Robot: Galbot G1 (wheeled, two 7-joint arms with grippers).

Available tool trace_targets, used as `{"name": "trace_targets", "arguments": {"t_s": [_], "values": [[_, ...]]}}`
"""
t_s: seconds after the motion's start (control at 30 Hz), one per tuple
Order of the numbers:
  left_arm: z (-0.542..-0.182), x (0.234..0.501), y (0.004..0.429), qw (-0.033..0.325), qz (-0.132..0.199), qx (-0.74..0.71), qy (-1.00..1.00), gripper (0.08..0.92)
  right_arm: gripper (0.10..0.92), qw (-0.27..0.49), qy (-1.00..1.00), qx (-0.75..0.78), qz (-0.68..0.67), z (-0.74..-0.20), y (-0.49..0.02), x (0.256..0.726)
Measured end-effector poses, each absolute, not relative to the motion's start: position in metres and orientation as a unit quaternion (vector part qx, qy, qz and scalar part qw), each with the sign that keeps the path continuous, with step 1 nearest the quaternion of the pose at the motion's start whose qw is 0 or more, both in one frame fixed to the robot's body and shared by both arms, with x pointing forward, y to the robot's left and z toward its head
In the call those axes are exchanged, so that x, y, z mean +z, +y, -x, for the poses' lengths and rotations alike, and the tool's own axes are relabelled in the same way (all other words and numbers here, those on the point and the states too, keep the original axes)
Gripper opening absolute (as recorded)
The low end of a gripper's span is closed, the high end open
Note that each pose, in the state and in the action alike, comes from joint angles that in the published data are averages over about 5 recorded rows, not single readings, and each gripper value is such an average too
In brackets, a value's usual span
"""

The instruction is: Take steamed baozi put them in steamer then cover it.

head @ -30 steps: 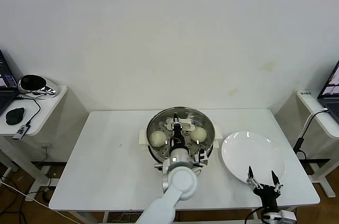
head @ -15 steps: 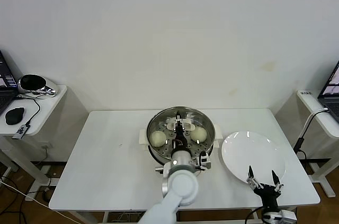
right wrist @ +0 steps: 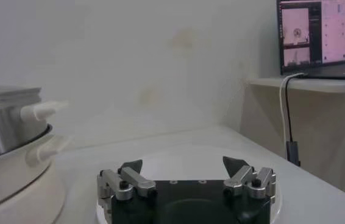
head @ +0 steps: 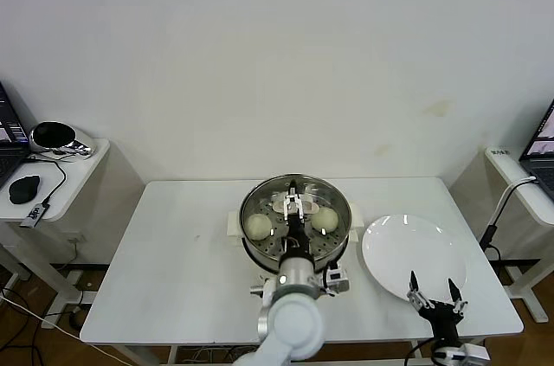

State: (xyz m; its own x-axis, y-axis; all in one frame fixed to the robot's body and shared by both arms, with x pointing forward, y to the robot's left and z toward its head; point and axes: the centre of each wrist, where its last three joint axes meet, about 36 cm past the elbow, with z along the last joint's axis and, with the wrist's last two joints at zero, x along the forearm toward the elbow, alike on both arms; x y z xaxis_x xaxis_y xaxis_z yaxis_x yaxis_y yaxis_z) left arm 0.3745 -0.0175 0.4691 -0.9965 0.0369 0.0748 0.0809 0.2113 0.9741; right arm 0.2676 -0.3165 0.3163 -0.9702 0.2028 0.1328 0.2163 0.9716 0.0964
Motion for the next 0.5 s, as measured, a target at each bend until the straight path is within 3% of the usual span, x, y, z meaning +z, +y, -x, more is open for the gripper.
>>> {"name": "trace_targets", "arguments": {"t_s": [0.23,0.5], "values": [[-0.363,0.475,0.008,0.010,0.018,-0.595,-0.804,0.823,0.823,0.058,-0.993,-0.053,0.090,-0.266,-0.316,0.321],[-0.358,0.486,0.084,0.027,-0.025,-0.493,-0.869,0.823,0.823,0.068,-0.995,-0.048,0.051,-0.261,-0.311,0.338]]}}
